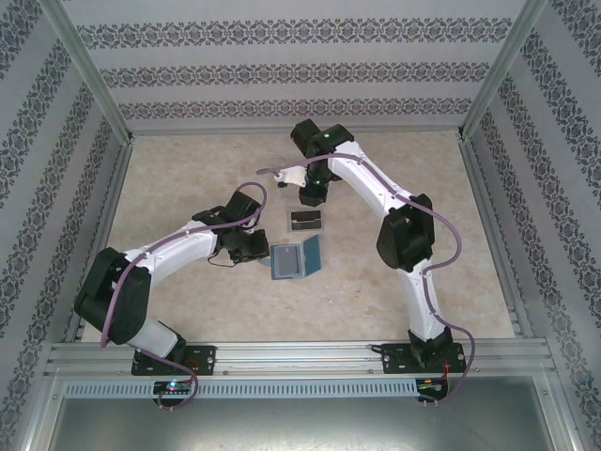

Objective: Take the credit cards out of the card holder

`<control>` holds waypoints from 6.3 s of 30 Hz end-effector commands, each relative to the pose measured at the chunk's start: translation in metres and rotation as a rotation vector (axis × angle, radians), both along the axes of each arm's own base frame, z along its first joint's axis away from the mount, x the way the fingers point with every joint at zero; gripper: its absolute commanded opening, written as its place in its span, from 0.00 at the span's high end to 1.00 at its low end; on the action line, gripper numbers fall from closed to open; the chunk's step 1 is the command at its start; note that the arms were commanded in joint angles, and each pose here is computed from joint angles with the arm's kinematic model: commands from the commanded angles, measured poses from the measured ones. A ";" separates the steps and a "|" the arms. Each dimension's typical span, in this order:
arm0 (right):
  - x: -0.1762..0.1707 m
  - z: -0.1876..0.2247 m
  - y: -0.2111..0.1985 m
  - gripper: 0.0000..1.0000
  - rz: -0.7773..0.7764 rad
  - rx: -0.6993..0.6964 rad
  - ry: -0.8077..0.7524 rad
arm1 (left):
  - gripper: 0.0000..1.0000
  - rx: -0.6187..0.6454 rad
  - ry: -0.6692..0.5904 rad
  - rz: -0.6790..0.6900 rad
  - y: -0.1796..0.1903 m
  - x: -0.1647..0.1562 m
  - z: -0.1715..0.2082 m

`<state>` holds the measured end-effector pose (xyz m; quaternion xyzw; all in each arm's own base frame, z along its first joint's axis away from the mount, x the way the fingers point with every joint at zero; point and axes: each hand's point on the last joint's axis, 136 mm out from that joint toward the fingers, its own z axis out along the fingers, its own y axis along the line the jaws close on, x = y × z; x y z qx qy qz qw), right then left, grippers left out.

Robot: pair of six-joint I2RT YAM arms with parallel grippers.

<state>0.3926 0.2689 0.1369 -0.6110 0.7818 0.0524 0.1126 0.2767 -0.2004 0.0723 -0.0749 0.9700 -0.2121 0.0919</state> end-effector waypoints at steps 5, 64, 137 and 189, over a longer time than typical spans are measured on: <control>0.002 0.021 0.025 0.83 -0.450 0.274 0.009 | 0.88 -0.042 -0.028 -0.038 -0.013 0.017 0.005; -0.120 -0.122 0.038 0.69 -1.239 0.190 0.497 | 0.98 -0.040 0.107 -0.081 -0.019 0.003 -0.058; -0.107 -0.075 -0.044 0.59 -1.218 0.031 0.197 | 0.98 -0.072 0.076 -0.081 -0.026 0.011 -0.034; -0.112 -0.090 0.027 0.75 -1.201 0.355 0.568 | 1.00 -0.164 0.104 -0.139 -0.064 0.012 -0.034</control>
